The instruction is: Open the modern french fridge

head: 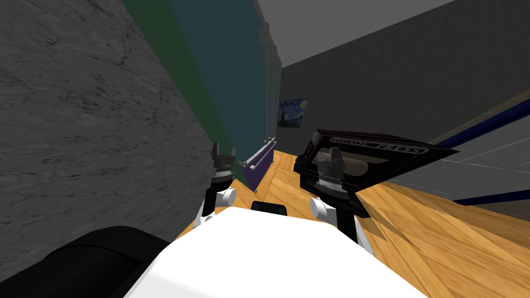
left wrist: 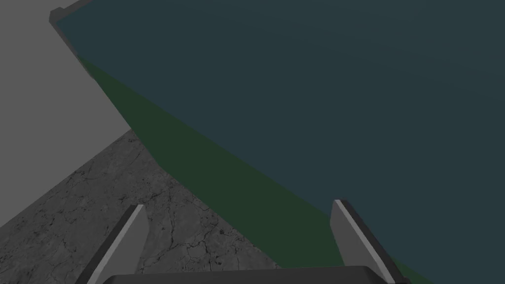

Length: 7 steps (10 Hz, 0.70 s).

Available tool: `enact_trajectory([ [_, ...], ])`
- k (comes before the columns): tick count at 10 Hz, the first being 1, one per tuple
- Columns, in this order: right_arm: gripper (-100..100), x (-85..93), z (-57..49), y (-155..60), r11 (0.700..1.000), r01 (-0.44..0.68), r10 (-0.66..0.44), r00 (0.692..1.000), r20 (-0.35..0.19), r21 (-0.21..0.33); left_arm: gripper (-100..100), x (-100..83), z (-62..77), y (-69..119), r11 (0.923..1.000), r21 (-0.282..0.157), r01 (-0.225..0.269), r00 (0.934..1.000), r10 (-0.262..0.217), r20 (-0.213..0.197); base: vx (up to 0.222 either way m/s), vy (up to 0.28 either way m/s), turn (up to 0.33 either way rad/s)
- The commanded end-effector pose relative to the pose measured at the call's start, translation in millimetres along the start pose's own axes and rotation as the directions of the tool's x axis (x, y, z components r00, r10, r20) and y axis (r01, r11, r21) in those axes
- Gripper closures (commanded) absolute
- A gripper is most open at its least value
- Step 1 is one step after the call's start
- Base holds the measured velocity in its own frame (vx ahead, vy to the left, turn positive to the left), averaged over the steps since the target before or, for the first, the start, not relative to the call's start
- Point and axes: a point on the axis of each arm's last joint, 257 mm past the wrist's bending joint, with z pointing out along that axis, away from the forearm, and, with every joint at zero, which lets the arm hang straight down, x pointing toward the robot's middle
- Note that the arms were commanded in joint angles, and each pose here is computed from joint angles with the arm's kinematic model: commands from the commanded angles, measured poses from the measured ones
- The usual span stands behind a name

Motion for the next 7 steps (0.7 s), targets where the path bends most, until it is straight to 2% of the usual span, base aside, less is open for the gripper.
enact_trajectory([
  [1,0,0.0,0.0,0.0,1.0,0.0,0.0,1.0,0.0,0.0,0,0.0,0.0,0.0,1.0,0.0,0.0,1.0,0.0,0.0,0.0,0.0,0.0],
  [7,0,0.0,0.0,0.2,1.0,0.0,0.0,1.0,0.0,0.0,0,0.0,0.0,-0.1,1.0,0.0,0.0,1.0,0.0,0.0,0.0,0.0,0.0],
])
